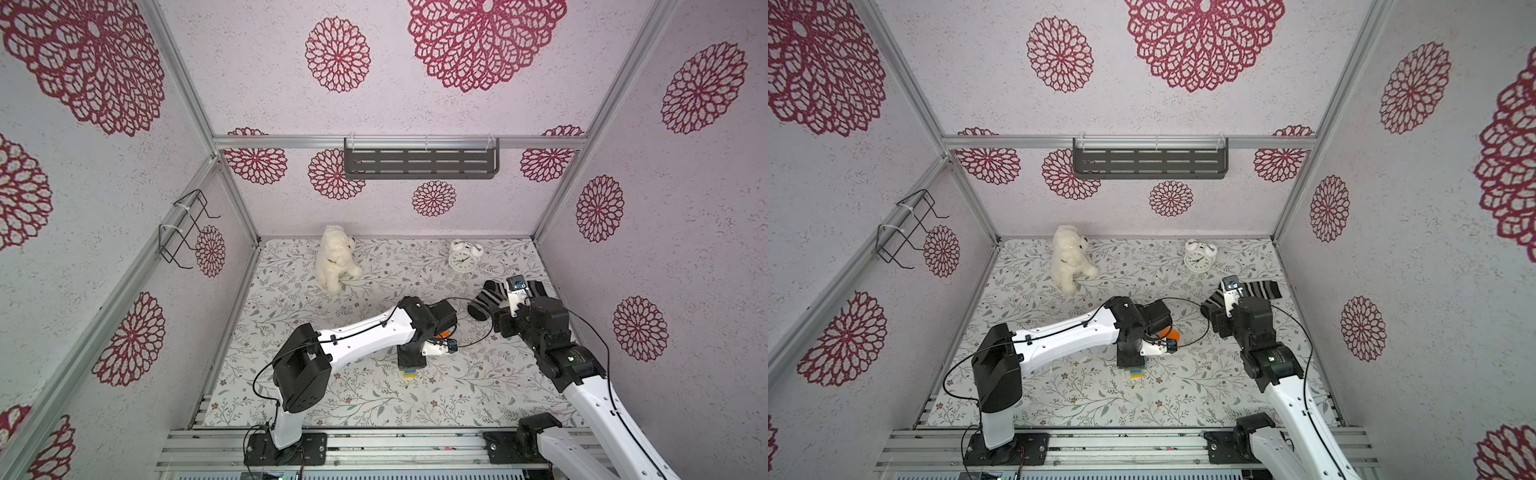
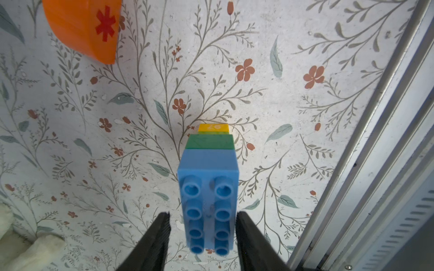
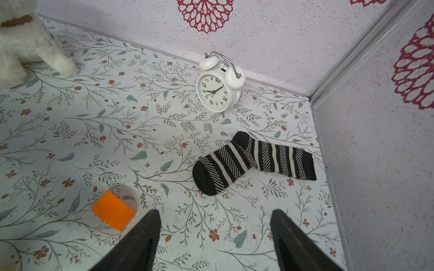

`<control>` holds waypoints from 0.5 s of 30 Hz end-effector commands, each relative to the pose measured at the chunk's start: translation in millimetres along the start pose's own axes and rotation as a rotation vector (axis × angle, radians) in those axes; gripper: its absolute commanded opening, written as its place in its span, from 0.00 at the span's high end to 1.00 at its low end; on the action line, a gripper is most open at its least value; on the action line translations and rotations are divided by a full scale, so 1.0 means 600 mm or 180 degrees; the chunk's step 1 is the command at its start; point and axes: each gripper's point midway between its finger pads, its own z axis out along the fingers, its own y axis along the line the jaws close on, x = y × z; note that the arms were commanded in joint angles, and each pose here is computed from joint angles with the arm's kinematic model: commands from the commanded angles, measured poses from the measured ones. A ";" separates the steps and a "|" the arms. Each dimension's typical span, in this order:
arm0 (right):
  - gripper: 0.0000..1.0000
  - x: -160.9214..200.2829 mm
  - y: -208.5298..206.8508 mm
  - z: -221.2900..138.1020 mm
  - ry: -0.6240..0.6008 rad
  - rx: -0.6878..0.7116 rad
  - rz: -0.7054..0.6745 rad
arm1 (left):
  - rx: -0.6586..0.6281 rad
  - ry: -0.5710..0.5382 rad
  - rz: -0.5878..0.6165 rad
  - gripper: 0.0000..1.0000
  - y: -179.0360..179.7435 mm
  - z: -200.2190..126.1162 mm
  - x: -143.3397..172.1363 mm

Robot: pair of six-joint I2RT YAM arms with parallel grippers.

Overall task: Assemble an ice cream with lego
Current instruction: Assemble the lego brick with the lego brick.

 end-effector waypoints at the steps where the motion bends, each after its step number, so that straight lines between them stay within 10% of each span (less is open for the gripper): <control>1: 0.22 -0.011 -0.004 -0.002 -0.0107 0.0014 0.0080 | -0.0105 -0.0166 0.0034 0.50 -0.001 -0.040 -0.006; 15: 0.21 0.016 0.071 0.039 0.0279 -0.0660 -0.0384 | -0.0855 -0.1040 -0.0788 0.50 0.046 -0.146 0.039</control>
